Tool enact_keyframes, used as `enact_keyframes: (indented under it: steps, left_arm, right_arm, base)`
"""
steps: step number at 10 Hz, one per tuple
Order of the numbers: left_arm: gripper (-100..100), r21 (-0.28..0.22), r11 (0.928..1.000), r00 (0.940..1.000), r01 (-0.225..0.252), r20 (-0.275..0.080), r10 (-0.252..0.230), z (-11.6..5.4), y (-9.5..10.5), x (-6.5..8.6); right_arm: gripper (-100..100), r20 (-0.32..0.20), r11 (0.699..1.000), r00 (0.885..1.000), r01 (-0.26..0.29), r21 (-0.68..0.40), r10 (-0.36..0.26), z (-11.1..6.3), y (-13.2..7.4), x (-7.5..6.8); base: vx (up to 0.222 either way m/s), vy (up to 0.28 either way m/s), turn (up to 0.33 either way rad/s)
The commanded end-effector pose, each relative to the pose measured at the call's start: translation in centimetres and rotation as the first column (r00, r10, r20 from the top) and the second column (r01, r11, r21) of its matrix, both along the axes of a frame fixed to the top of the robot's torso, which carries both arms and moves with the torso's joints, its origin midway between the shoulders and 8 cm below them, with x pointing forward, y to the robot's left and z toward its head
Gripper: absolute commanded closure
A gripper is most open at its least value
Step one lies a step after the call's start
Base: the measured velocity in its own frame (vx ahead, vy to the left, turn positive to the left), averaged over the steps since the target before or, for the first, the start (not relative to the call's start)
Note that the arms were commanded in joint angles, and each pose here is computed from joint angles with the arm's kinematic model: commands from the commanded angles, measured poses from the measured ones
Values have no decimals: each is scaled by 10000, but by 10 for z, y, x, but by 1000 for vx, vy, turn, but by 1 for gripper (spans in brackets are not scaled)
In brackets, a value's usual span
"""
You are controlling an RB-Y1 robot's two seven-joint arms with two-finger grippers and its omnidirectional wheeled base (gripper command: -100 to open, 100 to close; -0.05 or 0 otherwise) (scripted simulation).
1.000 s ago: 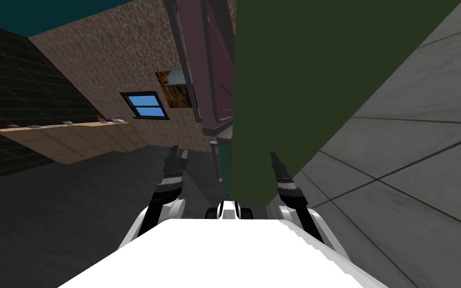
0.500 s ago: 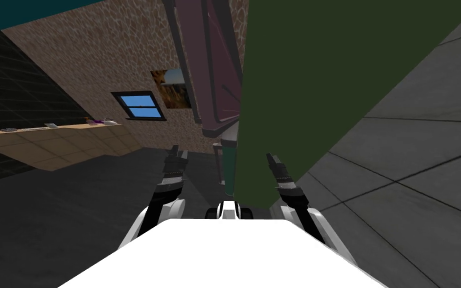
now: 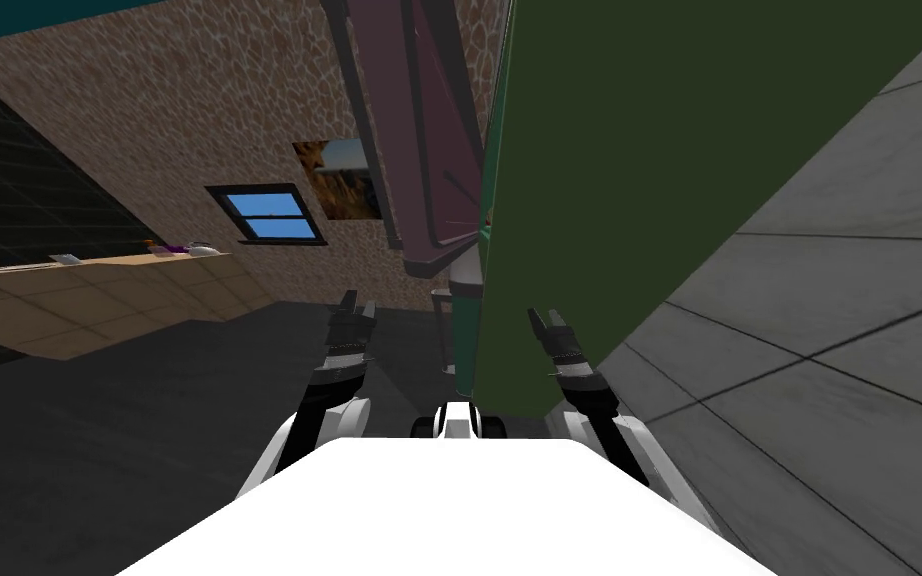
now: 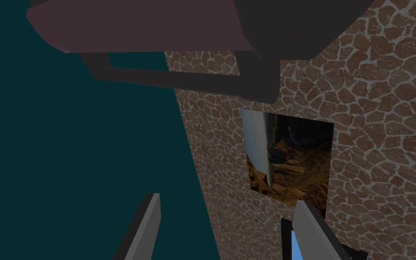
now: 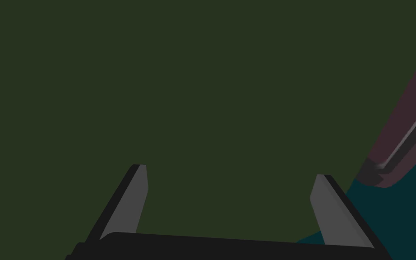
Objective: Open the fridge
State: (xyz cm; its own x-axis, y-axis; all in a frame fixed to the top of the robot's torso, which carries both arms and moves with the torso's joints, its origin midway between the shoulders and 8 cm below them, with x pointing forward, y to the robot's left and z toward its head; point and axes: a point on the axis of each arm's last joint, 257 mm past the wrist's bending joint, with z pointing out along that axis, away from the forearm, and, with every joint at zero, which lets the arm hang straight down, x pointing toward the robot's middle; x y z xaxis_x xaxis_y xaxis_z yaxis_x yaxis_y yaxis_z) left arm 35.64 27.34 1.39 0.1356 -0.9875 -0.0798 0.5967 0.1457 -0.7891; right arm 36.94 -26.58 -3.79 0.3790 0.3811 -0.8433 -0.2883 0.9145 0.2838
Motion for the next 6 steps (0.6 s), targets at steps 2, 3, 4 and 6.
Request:
enact_keyframes:
  steps: [2,3,4,6]
  left_arm:
    - [0,1,10000,10000,-1,-1,1,0,0,0]
    - [0,1,10000,10000,-1,-1,1,0,0,0]
    - [0,1,10000,10000,0,0,0,0,0,0]
    - [0,0,10000,10000,-1,0,1,0,0,0]
  right_arm:
    - [-100,170,9798,9973,734,-1858,-715,0,4,2]
    - [-100,184,9786,9971,762,-1909,-740,0,4,2]
    - [-100,270,9580,9940,1092,-2650,-1059,-2,4,3]
    - [-100,377,9305,9898,1418,-3378,-1372,-3,4,5]
  base:
    - [60,110,-72]
    - [26,99,-35]
    - [40,112,-50]
    - [58,133,-90]
